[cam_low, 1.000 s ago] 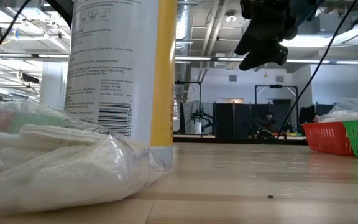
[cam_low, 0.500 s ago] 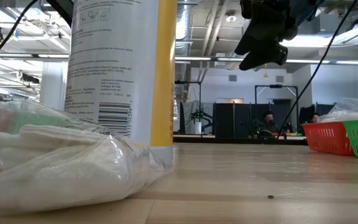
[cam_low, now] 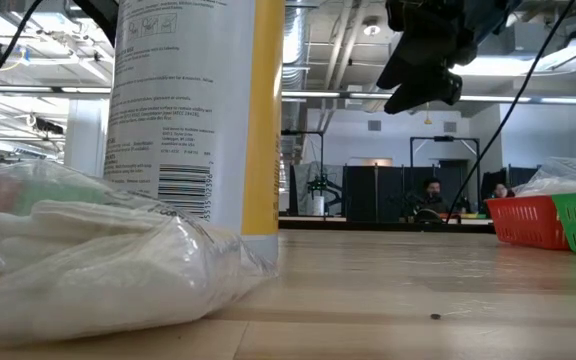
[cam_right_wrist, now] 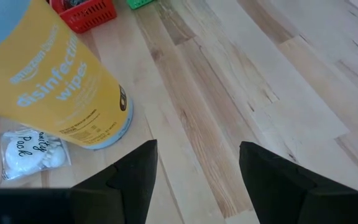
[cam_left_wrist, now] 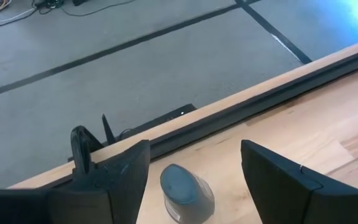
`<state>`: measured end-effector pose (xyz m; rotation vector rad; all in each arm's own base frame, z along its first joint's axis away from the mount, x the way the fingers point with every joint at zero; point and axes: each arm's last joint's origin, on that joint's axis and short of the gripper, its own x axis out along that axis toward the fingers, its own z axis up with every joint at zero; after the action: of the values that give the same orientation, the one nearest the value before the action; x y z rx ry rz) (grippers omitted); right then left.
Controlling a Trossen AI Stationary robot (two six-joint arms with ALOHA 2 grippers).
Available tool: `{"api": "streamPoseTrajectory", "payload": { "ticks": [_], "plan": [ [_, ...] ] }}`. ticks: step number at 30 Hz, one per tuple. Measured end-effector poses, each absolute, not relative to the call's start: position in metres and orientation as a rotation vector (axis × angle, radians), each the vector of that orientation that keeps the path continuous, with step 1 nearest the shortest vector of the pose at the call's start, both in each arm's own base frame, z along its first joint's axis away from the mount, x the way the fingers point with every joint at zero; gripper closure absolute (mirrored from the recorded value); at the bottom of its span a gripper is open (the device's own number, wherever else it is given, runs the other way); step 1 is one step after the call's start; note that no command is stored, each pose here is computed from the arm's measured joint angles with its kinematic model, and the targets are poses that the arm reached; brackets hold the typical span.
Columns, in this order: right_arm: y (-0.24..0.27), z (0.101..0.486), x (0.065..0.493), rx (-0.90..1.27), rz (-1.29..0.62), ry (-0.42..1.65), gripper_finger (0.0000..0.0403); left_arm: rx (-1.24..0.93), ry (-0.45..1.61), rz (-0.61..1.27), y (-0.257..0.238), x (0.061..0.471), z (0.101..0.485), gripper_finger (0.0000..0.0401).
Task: Pick & Place Travel size toiletries
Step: Put the bottom gray deodorant into the right green bin
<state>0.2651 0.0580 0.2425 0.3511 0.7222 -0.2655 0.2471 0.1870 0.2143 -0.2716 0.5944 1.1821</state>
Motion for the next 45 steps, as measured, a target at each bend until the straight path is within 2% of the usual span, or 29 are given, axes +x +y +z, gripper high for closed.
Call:
{"api": "streamPoseTrajectory", "payload": {
  "ticks": [31, 45],
  "plan": [
    [0.0580, 0.2425, 0.2651, 0.351, -0.266, 0.722, 0.0188, -0.257, 0.577, 1.222, 0.1869, 0.2471, 0.2158, 0.0156],
    [0.0580, 0.2425, 0.2651, 0.351, -0.266, 0.722, 0.0187, -0.258, 0.575, 1.224, 0.1872, 0.2470, 0.2159, 0.0112]
  ]
}}
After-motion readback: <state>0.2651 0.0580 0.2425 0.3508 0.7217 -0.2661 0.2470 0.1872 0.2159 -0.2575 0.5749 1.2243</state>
